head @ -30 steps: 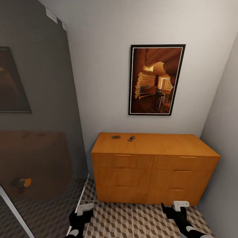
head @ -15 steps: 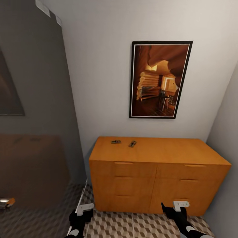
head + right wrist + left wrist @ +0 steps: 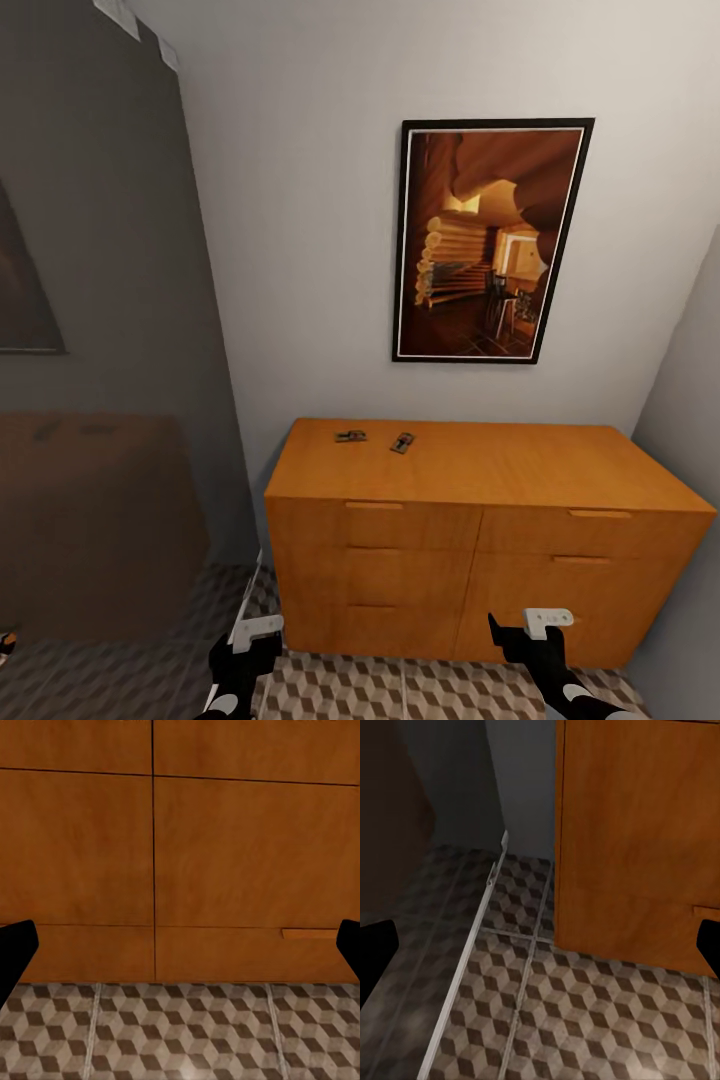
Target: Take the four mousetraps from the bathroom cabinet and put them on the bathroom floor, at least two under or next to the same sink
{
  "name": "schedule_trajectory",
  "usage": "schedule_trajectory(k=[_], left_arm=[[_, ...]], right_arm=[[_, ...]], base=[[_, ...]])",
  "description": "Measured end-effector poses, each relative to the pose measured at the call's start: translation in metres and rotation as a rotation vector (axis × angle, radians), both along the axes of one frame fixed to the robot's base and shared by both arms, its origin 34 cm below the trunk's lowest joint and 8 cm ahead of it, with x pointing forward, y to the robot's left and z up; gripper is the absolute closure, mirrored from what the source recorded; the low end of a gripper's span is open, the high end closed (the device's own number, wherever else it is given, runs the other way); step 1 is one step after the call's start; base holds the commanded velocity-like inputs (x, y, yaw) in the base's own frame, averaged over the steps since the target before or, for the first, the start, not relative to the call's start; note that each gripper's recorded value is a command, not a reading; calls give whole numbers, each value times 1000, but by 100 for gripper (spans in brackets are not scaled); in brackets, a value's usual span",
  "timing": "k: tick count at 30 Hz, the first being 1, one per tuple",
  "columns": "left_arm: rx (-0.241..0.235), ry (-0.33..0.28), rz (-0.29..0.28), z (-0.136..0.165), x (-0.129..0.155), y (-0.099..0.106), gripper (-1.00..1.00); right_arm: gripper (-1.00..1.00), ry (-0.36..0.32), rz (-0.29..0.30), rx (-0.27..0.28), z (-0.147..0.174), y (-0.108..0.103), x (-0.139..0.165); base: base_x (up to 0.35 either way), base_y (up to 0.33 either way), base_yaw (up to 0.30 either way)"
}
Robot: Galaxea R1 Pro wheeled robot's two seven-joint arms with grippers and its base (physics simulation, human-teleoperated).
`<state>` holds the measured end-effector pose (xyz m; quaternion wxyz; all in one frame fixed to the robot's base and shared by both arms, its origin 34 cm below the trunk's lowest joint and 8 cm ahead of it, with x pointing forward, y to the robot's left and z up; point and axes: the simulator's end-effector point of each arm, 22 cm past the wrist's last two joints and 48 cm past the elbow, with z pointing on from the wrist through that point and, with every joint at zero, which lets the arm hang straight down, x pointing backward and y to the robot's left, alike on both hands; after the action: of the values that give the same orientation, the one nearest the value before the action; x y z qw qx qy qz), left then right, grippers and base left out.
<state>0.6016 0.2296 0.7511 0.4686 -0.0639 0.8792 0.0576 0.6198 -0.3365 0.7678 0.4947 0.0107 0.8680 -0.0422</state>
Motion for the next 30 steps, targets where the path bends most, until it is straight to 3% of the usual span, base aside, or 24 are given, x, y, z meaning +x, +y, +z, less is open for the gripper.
schedule_trajectory(k=[30], left_arm=[[6,-5,-4,4,5,-2,-100]], right_arm=[[-100,9,16,9,-4,7,-4]], base=[[1,0,0]])
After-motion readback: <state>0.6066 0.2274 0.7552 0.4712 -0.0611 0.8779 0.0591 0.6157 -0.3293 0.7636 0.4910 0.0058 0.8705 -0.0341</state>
